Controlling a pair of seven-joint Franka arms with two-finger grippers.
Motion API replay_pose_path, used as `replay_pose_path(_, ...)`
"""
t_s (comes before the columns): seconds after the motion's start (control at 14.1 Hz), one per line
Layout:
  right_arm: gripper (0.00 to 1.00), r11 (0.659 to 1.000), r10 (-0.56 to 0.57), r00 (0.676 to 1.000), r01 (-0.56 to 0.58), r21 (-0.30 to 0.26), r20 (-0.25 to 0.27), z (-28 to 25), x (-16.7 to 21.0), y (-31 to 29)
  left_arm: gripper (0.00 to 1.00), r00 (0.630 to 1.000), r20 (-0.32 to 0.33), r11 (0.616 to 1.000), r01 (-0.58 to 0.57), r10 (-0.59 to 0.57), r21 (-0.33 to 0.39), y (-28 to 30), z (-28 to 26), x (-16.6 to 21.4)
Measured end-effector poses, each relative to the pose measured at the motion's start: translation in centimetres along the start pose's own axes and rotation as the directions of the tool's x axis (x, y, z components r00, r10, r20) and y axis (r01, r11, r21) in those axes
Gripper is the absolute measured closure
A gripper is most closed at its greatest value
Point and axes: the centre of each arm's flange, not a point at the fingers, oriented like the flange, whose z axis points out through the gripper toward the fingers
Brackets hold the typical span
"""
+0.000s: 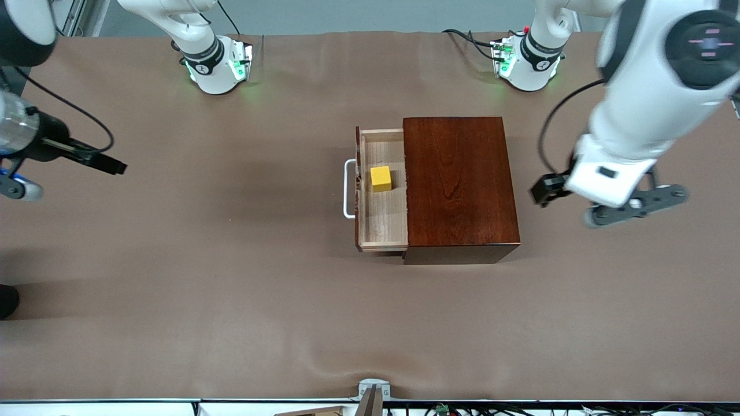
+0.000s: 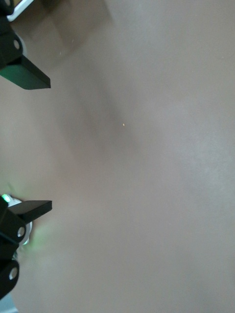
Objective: Open drawer, take yellow block, close drawer
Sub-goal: 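Withdraw the left gripper while the right gripper reaches toward the drawer, then lower the right gripper into the drawer over the yellow block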
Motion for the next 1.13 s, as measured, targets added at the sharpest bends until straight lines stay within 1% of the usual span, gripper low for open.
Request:
replay_pose_path(0.21,0.0,0.996,0.086,0.996,-0.086,0.014,0.011,0.1,-1.2,-1.9,0.0,0.998,0.043,0.999,-0.053,0.054,-0.008,-5.2,0.6,-0.4)
replay_pose_path(0.42,0.0,0.988,0.152,0.987,-0.154,0.033,0.043,1.1,-1.4,-3.7,0.0,0.994,0.057,0.996,-0.089,0.09,-0.032,-10.2,1.0,-1.6)
replay_pose_path(0.57,0.0,0.977,0.209,0.977,-0.21,0.032,0.039,2.2,-2.4,-6.9,0.0,0.994,0.057,0.995,-0.093,0.095,-0.039,-12.0,1.0,-3.2)
replay_pose_path(0.71,0.0,0.966,0.255,0.967,-0.255,0.035,0.026,3.6,-4.4,-11.3,0.0,0.993,0.049,0.994,-0.106,0.108,-0.039,-12.2,0.5,-5.1)
replay_pose_path(0.92,0.0,0.924,0.38,0.925,-0.38,0.036,0.007,6.2,-8.9,-18.3,0.0,0.985,0.029,0.985,-0.169,0.17,-0.037,-13.1,-0.4,-7.6)
replay_pose_path(1.13,0.0,0.877,0.48,0.877,-0.48,0.025,-0.001,8.9,-12.4,-22.9,0.0,0.984,0.006,0.983,-0.18,0.18,-0.038,-14.1,-1.5,-8.3)
